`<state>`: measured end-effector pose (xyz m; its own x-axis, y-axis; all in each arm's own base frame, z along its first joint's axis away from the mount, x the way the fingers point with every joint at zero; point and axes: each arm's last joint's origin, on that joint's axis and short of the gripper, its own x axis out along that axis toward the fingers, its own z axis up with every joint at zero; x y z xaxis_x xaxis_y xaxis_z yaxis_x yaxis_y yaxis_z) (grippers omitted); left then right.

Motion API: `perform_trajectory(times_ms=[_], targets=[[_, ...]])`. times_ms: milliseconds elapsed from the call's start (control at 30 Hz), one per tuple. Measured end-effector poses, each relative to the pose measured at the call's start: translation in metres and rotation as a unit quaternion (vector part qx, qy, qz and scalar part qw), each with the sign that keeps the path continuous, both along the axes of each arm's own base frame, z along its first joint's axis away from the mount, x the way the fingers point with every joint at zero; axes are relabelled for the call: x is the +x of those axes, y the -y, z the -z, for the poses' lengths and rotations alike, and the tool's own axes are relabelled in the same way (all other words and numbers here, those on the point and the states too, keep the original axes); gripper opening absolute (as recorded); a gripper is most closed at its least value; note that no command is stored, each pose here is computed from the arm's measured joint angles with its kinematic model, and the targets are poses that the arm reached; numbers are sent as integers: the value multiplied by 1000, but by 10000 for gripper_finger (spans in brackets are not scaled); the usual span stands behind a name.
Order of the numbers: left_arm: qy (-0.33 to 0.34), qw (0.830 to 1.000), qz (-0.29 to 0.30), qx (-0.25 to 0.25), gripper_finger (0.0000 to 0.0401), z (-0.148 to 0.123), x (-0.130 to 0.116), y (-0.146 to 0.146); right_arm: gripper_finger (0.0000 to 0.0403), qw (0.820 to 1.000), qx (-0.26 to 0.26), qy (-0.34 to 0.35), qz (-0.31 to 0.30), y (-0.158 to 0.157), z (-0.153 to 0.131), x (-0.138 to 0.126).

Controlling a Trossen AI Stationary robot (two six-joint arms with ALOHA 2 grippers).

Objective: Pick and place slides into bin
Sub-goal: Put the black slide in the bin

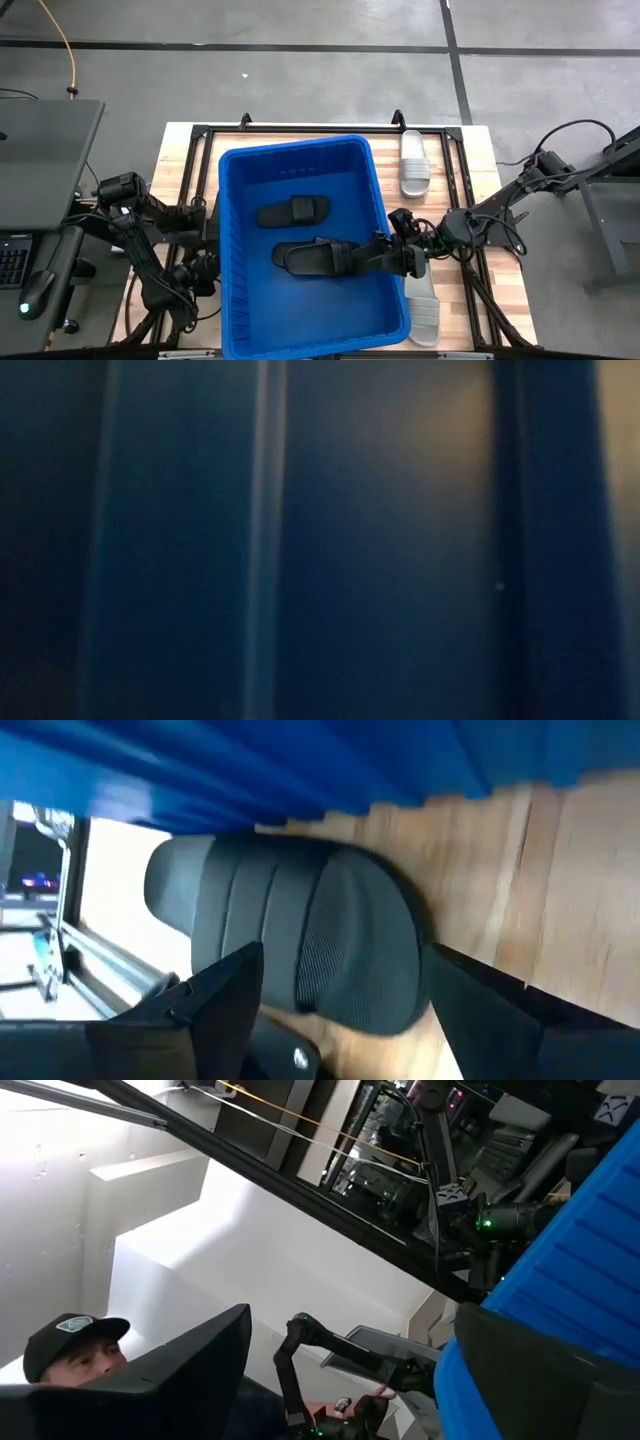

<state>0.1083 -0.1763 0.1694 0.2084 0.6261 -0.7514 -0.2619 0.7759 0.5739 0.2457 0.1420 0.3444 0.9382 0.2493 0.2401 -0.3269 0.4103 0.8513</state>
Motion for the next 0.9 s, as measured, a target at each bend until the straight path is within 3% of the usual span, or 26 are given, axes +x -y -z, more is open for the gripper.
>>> perform_trajectory(times_ms=[133, 267, 400, 667, 900], targets=[[26, 1000, -5, -4, 280, 9, -1, -3, 339, 1000, 7, -2, -4, 0, 0, 0], [22, 998, -48, -17, 295, 26, -8, -13, 338, 1000, 7, -2, -4, 0, 0, 0], [16, 997, -74, 25, 297, 28, -14, -25, 338, 1000, 7, -2, -3, 0, 0, 0], [40, 993, -109, 6, 266, 24, -9, -21, 337, 1000, 16, -12, -4, 0, 1, 0], [43, 995, -84, 10, 241, 12, -3, -14, 339, 1000, 11, -25, 4, -1, 4, 0]])
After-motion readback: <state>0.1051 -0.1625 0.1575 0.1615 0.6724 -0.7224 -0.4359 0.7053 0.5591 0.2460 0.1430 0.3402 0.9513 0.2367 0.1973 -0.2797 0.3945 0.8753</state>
